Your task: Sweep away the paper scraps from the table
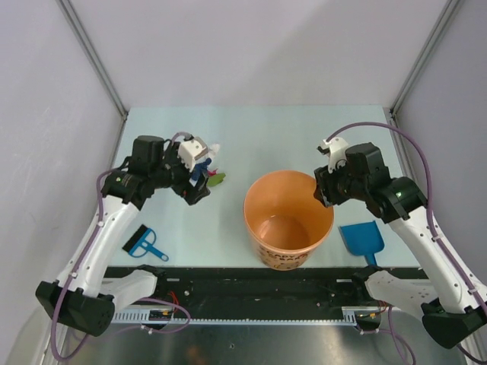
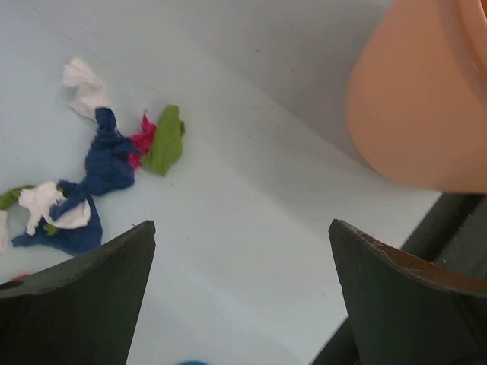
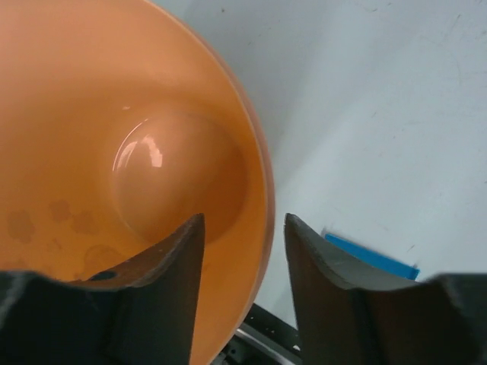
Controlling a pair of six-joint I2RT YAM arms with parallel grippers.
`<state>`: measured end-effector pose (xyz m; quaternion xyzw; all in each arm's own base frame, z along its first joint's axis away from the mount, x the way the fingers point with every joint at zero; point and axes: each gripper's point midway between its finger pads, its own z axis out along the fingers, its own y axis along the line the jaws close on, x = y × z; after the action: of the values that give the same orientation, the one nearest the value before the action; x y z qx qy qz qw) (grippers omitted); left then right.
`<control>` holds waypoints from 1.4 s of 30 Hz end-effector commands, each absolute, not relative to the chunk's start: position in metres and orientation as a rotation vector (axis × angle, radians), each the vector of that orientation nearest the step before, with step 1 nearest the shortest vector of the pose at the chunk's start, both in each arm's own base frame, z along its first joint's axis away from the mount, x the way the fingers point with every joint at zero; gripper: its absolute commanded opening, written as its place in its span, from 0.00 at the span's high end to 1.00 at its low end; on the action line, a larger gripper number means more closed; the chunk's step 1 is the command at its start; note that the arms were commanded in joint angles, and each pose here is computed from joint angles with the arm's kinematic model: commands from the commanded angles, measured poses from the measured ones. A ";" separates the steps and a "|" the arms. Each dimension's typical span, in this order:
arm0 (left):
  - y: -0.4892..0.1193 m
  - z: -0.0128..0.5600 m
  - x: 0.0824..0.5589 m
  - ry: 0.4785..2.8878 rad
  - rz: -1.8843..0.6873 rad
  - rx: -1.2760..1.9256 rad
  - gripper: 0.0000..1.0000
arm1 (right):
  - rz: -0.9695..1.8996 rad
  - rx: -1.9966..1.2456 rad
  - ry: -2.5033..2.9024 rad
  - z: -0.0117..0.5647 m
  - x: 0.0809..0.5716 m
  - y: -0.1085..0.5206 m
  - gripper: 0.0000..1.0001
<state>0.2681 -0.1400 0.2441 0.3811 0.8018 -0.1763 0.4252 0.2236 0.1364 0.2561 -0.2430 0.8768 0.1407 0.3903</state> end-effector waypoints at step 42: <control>-0.104 0.233 0.243 2.076 -0.222 1.023 0.00 | 0.211 -0.218 1.913 0.319 0.348 0.143 0.22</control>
<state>0.2462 -0.1019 0.2296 0.3908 0.8300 -0.0852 0.3888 0.3565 0.1472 0.2583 -0.1158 0.8551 0.0650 0.5012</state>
